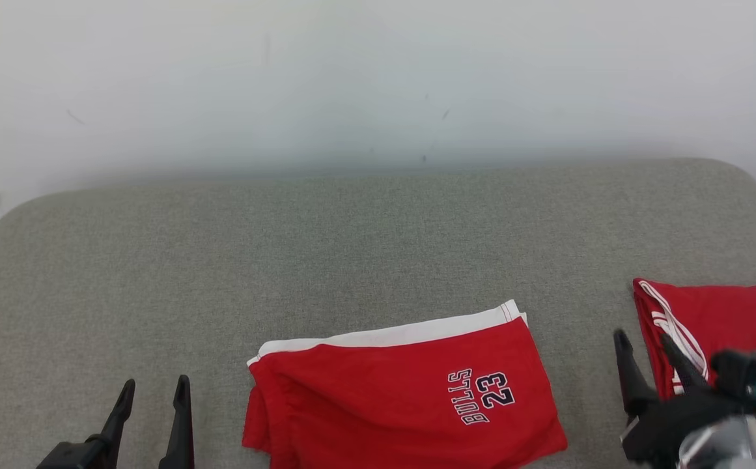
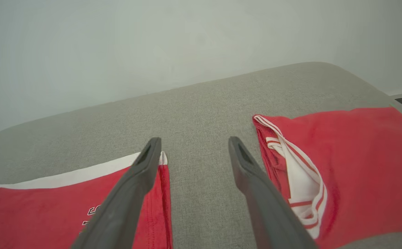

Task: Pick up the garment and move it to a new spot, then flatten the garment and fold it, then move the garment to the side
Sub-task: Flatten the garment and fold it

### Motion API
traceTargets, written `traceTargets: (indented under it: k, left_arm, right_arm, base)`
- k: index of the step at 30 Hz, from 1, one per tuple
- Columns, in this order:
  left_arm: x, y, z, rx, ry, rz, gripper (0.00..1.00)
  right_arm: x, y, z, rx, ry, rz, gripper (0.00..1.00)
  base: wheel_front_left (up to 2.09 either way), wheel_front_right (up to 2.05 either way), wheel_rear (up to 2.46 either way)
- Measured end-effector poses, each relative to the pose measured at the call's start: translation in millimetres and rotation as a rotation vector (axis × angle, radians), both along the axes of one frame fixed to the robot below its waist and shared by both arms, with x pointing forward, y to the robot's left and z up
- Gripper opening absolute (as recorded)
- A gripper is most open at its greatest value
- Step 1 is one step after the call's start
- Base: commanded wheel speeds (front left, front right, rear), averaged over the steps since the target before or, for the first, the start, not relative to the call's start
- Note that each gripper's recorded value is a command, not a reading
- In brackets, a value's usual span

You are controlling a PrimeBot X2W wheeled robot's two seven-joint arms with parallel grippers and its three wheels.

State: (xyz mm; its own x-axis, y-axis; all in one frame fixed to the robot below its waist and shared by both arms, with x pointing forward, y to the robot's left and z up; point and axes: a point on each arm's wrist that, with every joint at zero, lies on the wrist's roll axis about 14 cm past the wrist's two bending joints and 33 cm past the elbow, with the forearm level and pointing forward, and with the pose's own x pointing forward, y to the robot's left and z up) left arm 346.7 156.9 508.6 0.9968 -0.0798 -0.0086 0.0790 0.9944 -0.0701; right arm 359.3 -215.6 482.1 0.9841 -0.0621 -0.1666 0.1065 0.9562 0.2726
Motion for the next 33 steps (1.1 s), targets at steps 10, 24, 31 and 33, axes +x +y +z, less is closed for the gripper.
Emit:
traceTargets:
  k: [10,24,31,33]
  left_arm:
    - [8,-12,0,-0.002,0.011,-0.027,1.00]
    - [6,0,-11,0.005,0.050,0.011,1.00]
    - [7,1,-10,0.005,0.049,0.011,1.00]
    - [6,4,-11,0.006,0.052,0.019,1.00]
  right_arm:
    - [32,22,-33,-0.016,0.288,0.097,1.00]
    - [33,65,-78,0.003,0.569,0.225,1.00]
    - [25,66,-95,0.007,0.666,0.230,0.95]
    - [26,70,-96,0.008,0.673,0.238,0.99]
  base:
    - [0.00,0.00,0.00]
    - [0.00,0.00,0.00]
    - [0.00,0.00,0.00]
    - [0.00,0.00,0.00]
